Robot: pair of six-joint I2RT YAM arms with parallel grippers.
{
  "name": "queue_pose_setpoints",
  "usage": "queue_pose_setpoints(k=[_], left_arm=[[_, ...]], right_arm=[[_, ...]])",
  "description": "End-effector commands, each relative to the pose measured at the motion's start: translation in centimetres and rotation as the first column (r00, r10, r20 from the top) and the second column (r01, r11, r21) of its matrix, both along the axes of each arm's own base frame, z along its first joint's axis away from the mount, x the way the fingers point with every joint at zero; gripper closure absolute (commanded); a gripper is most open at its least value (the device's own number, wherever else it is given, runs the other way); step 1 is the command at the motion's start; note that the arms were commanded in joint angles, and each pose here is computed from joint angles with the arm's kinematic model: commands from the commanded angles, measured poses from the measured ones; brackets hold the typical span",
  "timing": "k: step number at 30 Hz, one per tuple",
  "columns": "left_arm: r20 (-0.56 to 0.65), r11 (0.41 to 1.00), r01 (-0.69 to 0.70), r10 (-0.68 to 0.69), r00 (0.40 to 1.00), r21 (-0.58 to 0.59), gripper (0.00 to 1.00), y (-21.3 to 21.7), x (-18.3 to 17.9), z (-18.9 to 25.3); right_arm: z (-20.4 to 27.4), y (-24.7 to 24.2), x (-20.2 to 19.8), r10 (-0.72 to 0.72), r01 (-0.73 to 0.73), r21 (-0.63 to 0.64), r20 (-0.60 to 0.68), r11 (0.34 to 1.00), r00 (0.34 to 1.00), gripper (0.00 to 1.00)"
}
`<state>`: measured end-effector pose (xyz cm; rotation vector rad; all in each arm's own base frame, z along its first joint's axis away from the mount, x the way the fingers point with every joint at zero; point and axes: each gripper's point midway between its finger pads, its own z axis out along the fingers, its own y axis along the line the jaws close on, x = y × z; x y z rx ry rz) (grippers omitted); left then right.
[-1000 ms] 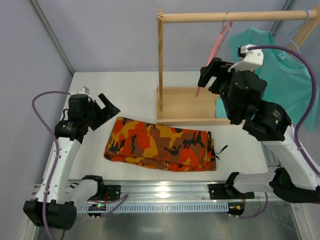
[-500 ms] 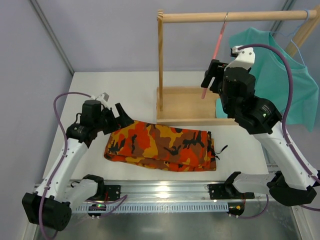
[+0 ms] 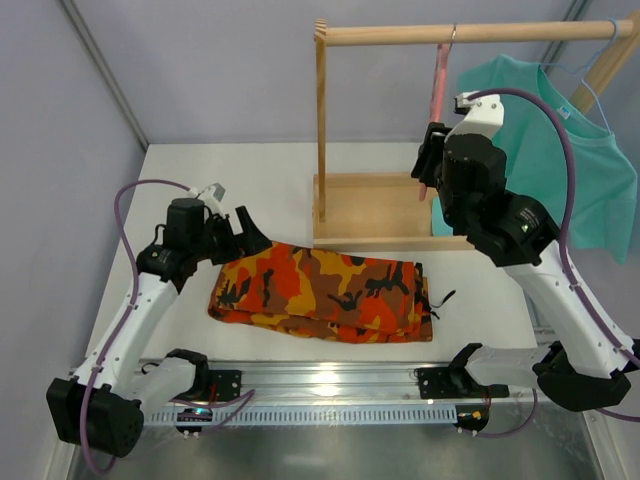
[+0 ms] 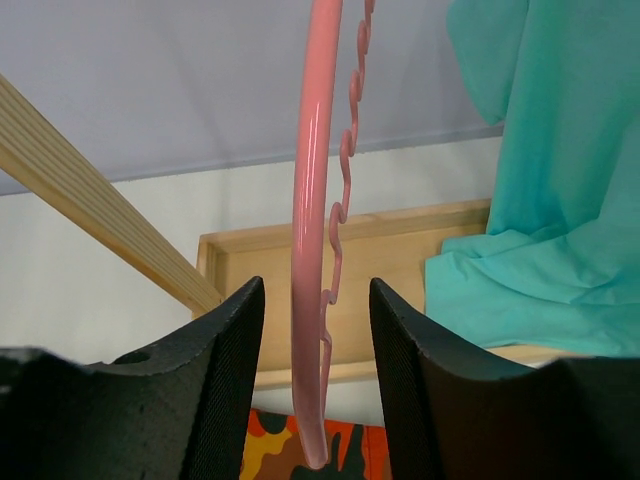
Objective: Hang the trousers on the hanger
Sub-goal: Grab a hanger with the right arm
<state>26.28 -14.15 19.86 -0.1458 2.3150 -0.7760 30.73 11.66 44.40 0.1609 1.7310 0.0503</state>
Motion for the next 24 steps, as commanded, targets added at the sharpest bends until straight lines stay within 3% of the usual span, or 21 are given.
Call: queue_pose_setpoints(k=[1,6,12,16,20,24], left_arm=[[0.071,1.0,0.03,-0.03,0.997,0.001,0.05,-0.2,0.3,1.6],[0.063,0.999,0.04,-0.04,0.997,-0.005,0.05,-0.4,0.4,1.5],[0.08,0.999,0.044,-0.043,0.996,-0.018,0.05,-0.6,0.3,2.4],[0.085,0.998,0.044,-0.041,0.996,-0.034,0.05,-0.7,0.1,2.9],[0.098,0.998,0.042,-0.036,0.994,-0.055,0.05,-0.9,-0.1,3.5],[0.105,0.997,0.041,-0.034,0.994,-0.067,0.05,-1.0,-0.1,3.8]], right_arm=[[0.1,-0.9,0.3,-0.049,0.049,-0.025,0.006,0.998,0.999,0.51],[-1.0,-1.3,0.3,-0.068,0.068,-0.047,-0.02,0.997,0.997,0.52],[-1.9,-1.7,0.5,-0.089,0.088,-0.058,-0.027,0.994,0.996,0.61],[-1.6,-2.0,0.8,-0.099,0.098,-0.07,-0.016,0.993,0.995,0.73],[0.5,-2.4,1.1,-0.11,0.113,-0.067,0.045,0.991,0.993,0.96],[2.7,-2.7,0.9,-0.106,0.113,-0.051,0.114,0.992,0.988,0.96]])
